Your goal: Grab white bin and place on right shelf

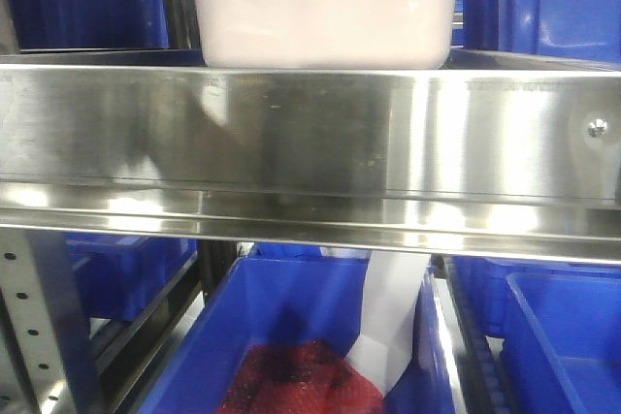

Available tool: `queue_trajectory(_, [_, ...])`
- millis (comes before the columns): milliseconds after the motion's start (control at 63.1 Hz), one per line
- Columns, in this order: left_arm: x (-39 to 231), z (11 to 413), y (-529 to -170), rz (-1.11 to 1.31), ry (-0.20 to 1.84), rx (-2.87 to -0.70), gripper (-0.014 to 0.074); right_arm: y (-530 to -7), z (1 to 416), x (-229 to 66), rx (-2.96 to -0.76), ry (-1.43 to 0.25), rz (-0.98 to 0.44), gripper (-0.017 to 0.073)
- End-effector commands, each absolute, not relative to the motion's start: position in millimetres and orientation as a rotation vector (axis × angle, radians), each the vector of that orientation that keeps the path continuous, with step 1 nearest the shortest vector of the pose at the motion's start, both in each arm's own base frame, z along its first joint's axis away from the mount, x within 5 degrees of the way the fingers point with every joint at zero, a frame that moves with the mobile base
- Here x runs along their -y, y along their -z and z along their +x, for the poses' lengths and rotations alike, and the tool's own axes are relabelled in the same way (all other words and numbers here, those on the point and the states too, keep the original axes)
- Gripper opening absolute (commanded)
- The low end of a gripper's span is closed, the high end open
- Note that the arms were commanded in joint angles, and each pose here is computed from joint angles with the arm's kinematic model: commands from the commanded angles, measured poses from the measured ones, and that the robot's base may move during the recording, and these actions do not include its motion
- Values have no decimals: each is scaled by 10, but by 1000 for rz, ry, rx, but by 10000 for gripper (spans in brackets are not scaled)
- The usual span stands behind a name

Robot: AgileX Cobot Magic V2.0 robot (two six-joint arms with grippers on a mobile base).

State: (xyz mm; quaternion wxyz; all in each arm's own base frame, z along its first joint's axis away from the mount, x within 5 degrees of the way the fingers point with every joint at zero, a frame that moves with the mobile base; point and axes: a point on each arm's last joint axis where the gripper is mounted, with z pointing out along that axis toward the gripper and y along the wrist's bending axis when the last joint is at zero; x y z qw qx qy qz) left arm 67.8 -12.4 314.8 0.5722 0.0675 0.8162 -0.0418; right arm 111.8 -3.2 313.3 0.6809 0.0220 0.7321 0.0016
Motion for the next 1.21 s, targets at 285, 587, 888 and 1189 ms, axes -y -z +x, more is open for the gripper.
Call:
queue_trajectory(285, [127, 692, -3298, 135, 117, -1819, -119, -3313, 1107, 37, -1526, 12, 39, 76])
queue_trajectory(587, [127, 692, -3298, 135, 117, -1819, -119, -3313, 1107, 37, -1526, 12, 39, 76])
queue_trajectory(888, [127, 692, -3298, 135, 117, -1819, -119, -3313, 1107, 37, -1526, 12, 39, 76])
queue_trajectory(1189, [127, 692, -3298, 135, 117, -1819, -119, -3313, 1107, 37, -1526, 12, 39, 76])
